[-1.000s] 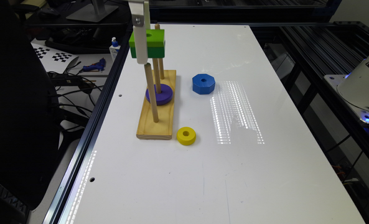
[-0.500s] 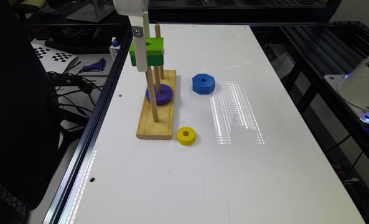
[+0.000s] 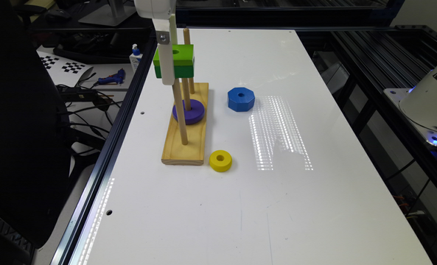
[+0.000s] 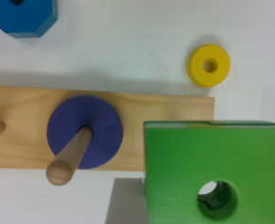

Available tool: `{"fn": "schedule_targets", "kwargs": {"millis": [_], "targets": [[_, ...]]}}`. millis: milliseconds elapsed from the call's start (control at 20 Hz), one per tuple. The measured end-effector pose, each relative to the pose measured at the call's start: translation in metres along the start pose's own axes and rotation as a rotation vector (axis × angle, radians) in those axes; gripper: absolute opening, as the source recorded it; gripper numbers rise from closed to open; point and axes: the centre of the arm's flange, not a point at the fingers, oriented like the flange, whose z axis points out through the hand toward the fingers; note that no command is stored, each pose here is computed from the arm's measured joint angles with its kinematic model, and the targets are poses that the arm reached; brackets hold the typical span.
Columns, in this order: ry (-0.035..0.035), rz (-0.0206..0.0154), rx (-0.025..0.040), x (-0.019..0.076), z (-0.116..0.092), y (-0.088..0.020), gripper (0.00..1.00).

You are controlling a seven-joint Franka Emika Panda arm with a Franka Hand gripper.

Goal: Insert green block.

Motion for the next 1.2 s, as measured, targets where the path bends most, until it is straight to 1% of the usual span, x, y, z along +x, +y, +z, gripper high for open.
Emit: {"fn": "schedule_targets", "kwargs": {"millis": [100, 250, 550, 750, 1050, 1200], "targets": [[-0.0006, -0.0004, 0.0003, -0.002, 0.0, -0.002, 0.0], [-0.0002, 0.0011, -0.0006, -0.0048, 0.0, -0.004, 0.0], [0.0002, 0.0019, -0.001, -0.0055, 0.0, -0.004, 0.0], [0.0003, 0.0005, -0.0002, -0.0073, 0.0, -0.006, 0.0], [0.0029, -0.0005, 0.0051, -0.0076, -0.001, -0.01, 0.0], [0.0036, -0.0009, 0.0086, -0.0066, 0.0, -0.014, 0.0]]}}
